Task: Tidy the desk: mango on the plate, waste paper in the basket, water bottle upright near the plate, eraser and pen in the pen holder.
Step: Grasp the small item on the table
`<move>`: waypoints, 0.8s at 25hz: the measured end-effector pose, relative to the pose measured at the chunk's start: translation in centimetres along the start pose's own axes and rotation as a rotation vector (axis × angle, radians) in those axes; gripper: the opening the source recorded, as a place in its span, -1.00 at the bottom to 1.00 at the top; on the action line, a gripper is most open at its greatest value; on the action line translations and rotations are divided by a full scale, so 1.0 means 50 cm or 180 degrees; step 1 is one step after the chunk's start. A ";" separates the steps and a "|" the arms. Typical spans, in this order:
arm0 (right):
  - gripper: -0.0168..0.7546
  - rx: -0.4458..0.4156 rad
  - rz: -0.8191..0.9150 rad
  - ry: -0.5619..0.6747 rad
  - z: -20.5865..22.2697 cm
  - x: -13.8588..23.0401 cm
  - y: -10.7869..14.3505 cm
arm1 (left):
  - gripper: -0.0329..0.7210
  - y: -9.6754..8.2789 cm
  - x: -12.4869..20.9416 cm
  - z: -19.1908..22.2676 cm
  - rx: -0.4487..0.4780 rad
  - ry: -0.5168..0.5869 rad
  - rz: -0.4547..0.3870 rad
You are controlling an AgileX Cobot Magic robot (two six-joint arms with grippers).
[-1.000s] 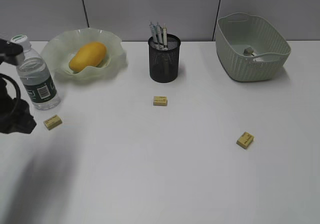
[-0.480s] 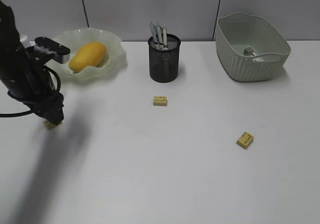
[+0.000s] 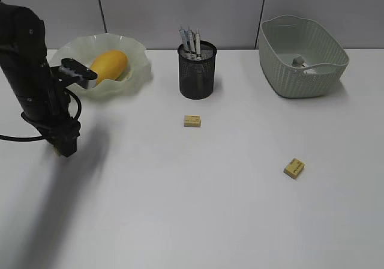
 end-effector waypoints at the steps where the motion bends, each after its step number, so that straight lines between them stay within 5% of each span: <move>1: 0.27 0.0000 0.0000 0.0000 0.000 0.000 0.000 | 0.32 0.001 0.001 0.006 0.0011 0.0027 0.0013; 11: 0.27 -0.0002 -0.0002 -0.0003 0.000 0.000 0.000 | 0.21 0.014 0.000 0.031 0.0015 0.0061 0.0027; 20: 0.27 -0.0002 -0.0002 -0.0003 0.000 0.000 0.000 | -0.26 0.016 -0.010 0.043 0.0000 -0.0027 0.0019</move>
Point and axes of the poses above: a point on each arm's last joint axis where the gripper is mounted, z pointing out along that axis toward the gripper, y along the wrist's bending axis when the last joint is at zero, x = y × z, the point moved 4 cm from there along z, pointing out along that axis toward the gripper, and after that the axes turned 9 degrees about -z, right-handed, at the moved point
